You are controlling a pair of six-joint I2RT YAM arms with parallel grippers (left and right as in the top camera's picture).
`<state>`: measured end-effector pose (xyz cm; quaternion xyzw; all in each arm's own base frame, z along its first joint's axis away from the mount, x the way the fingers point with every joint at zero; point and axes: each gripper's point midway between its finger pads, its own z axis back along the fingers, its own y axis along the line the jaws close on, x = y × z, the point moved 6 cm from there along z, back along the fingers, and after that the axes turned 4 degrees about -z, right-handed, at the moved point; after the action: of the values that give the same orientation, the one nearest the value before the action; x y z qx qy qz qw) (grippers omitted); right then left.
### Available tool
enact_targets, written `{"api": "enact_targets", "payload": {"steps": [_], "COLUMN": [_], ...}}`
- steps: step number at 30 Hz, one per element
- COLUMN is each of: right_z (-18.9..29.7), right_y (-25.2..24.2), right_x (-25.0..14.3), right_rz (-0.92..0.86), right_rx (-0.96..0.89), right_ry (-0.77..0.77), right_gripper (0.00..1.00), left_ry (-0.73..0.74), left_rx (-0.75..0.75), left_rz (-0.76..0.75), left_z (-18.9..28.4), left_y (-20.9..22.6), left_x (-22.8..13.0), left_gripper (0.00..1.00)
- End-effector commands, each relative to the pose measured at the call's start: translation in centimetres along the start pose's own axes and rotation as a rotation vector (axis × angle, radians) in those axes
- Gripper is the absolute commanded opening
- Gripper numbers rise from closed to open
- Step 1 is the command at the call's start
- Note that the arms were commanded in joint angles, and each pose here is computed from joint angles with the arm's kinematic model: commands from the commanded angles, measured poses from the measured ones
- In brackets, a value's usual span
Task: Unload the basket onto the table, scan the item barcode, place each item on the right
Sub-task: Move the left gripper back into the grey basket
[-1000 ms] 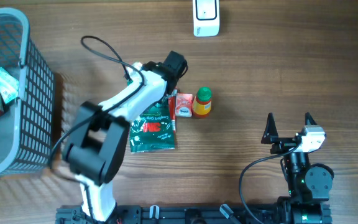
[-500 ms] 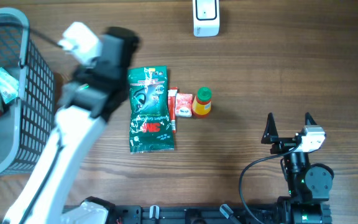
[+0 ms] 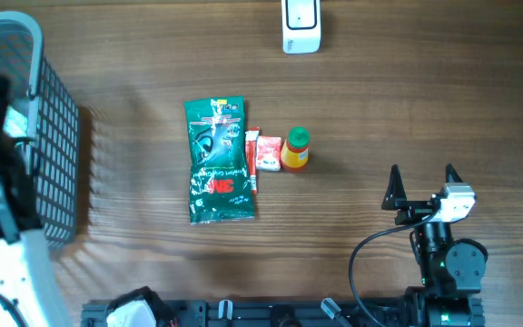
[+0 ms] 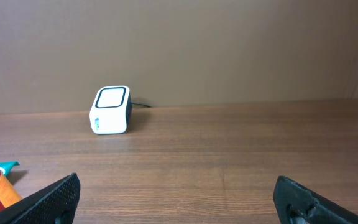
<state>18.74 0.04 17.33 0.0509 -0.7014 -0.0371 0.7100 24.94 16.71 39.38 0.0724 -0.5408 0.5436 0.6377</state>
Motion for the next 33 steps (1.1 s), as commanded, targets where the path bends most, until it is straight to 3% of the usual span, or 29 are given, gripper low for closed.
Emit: {"api": "enact_targets", "payload": {"steps": [1,4,7,9,13,19,26,33], "right_z": [0.0,0.0,0.0,0.0,0.0,0.0,0.0,0.0], "right_y": [0.2,0.2,0.2,0.2,0.2,0.2,0.2,0.2], "right_x": [0.0,0.0,0.0,0.0,0.0,0.0,0.0,0.0], "right_rz": [0.009,0.009,0.009,0.009,0.009,0.009,0.009,0.009], "right_rx": [0.018,0.018,0.018,0.018,0.018,0.018,0.018,0.018], "right_ry": [-0.001,-0.001,-0.001,-0.001,-0.001,-0.001,-0.001,-0.001], "right_gripper": [1.0,1.0,1.0,1.0,1.0,1.0,1.0,1.0], "left_ry": [0.134,0.182,0.255,0.336,0.486,0.602,0.556,0.523], "left_rx": [0.019,0.067,0.077,0.085,0.1,0.122,0.118,0.13], "left_rz": [0.028,-0.051,-0.27,-0.437,-0.614,-0.658,-0.801,-0.804], "left_z": [-4.7,-8.4,-12.0,-14.5,-18.5,-22.2,-23.1,-24.2], "left_y": [2.5,4.9,6.4,7.5,9.8,12.1,12.2,12.5], "left_x": [0.0,0.0,-1.2,-3.0,-6.8,-10.5,-9.9,-10.0], "left_gripper": [0.99,0.98,0.98,0.99,1.0,1.0,1.0,1.0]}}
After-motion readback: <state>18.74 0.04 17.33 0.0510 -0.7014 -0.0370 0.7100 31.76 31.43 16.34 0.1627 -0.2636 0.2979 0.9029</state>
